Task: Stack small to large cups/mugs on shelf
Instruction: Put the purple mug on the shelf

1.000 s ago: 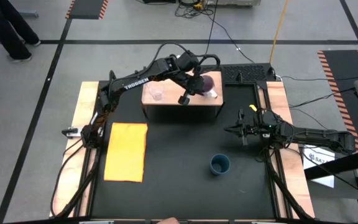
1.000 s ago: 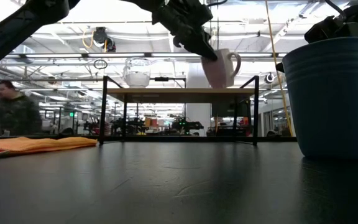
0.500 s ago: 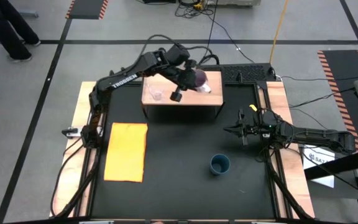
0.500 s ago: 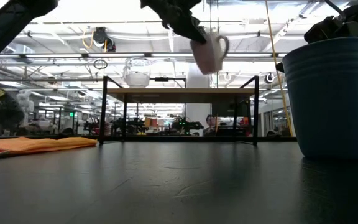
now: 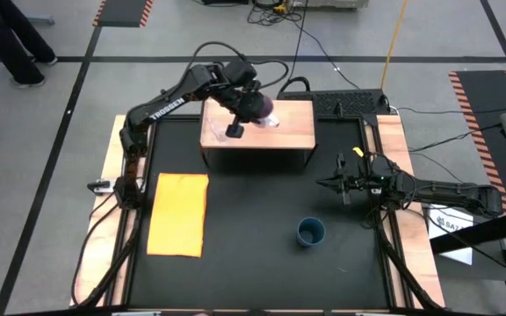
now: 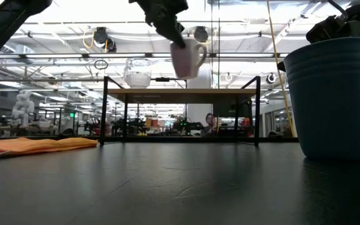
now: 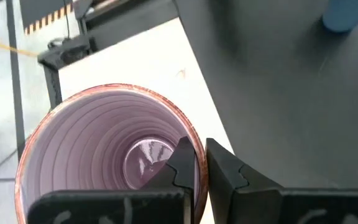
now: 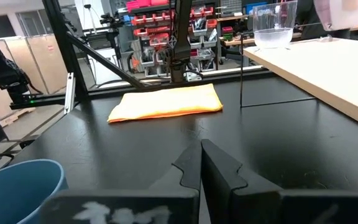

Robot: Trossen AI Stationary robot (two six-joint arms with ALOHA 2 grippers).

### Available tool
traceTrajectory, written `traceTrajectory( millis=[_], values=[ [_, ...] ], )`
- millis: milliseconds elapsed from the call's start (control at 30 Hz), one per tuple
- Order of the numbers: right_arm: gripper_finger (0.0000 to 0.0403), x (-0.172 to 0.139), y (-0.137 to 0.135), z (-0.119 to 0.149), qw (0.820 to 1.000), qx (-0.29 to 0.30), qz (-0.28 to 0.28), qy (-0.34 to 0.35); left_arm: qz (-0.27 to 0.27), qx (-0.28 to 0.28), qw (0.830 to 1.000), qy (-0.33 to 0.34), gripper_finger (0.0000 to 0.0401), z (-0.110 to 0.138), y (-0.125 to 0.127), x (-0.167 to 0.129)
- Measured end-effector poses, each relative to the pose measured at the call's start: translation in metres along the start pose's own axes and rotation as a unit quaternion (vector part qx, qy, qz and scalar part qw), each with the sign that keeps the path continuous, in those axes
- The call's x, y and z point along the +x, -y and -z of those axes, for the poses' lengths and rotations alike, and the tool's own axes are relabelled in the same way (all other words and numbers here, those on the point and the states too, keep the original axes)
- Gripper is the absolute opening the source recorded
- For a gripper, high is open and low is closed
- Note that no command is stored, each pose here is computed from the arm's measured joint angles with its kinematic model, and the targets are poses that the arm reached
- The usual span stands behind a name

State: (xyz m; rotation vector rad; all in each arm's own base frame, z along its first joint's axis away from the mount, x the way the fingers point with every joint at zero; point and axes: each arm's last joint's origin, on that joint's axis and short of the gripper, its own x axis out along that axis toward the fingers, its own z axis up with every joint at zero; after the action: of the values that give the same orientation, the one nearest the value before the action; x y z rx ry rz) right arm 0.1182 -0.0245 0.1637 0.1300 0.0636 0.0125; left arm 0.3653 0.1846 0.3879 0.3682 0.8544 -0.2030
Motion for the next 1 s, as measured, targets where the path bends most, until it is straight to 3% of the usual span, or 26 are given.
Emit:
traceTrajectory(
  millis=[400, 1000],
  values=[
    [0.0000, 0.0000, 0.0000, -0.0002, 1.000, 0.003, 0.000, 0.002, 0.022, -0.024, 0.999, -0.028, 0.0017, 0.0075, 0.0030, -0.0015],
    [0.0000, 0.0000, 0.0000, -0.0003, 1.000, 0.003, 0.000, 0.002, 0.058, -0.048, 0.997, -0.008, 0.0016, 0.0085, 0.0051, -0.0025]
  ],
)
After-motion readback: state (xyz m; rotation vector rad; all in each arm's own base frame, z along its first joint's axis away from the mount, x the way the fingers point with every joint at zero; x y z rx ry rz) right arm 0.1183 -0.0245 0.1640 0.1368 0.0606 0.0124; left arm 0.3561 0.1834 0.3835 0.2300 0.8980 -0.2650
